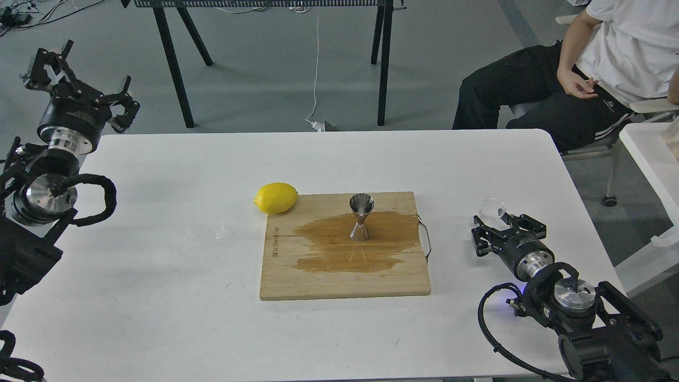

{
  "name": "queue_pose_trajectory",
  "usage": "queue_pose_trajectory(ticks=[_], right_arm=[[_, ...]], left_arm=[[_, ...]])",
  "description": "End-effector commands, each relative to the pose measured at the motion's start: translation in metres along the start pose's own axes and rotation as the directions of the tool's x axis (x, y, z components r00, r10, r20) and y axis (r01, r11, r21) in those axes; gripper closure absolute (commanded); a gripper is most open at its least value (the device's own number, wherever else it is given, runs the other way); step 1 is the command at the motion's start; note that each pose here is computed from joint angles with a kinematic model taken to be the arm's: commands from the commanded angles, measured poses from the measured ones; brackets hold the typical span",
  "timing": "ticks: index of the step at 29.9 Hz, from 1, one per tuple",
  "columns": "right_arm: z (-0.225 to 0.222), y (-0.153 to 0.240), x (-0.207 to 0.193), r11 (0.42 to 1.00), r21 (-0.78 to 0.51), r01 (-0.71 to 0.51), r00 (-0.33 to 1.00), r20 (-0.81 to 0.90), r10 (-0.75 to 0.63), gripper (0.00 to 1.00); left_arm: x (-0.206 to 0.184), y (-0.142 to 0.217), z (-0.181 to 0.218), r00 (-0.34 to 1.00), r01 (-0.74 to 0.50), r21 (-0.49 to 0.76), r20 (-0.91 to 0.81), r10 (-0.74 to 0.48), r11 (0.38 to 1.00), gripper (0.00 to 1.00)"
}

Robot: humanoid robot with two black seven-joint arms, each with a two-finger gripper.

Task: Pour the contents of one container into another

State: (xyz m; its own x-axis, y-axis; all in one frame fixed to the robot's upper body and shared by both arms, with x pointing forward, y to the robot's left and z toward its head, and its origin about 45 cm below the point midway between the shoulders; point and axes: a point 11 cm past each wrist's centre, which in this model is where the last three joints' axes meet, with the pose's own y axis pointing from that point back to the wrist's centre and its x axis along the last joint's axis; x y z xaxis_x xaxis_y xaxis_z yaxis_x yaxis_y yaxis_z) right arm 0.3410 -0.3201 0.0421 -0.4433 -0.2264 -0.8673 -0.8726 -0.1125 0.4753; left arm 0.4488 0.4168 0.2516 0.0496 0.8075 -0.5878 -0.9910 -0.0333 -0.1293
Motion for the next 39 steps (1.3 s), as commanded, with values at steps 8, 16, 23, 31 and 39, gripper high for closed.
queue_pose_trajectory(ticks=[8, 16, 23, 31, 39], right_arm=[[-0.003, 0.001, 0.006, 1.0, 0.012, -0.015, 1.0, 0.003, 0.015, 0.14], [0.008, 0.013, 0.0, 0.997, -0.019, 0.079, 0.997, 0.008, -0.079, 0.04], [-0.001, 0.034, -0.03, 0.963, -0.031, 0.268, 0.963, -0.028, -0.269, 0.03], [-0.04, 0.029, -0.096, 0.898, 0.036, 0.439, 0.896, -0.085, -0.435, 0.01], [-0.083, 0.018, -0.2, 0.795, 0.101, 0.598, 0.777, -0.315, -0.545, 0.01]], left_arm=[[-0.001, 0.0, 0.0, 1.0, 0.002, 0.001, 0.0, -0.002, 1.0, 0.0], [0.0, 0.0, 0.002, 1.0, 0.003, -0.001, 0.003, -0.003, 1.0, 0.0], [0.0, 0.0, 0.003, 1.0, 0.003, -0.004, 0.003, -0.003, 1.0, 0.0], [0.0, 0.0, 0.003, 1.0, 0.003, 0.0, 0.003, -0.003, 1.0, 0.0], [-0.002, 0.0, 0.001, 1.0, 0.013, -0.007, -0.023, -0.013, 1.0, 0.0]])
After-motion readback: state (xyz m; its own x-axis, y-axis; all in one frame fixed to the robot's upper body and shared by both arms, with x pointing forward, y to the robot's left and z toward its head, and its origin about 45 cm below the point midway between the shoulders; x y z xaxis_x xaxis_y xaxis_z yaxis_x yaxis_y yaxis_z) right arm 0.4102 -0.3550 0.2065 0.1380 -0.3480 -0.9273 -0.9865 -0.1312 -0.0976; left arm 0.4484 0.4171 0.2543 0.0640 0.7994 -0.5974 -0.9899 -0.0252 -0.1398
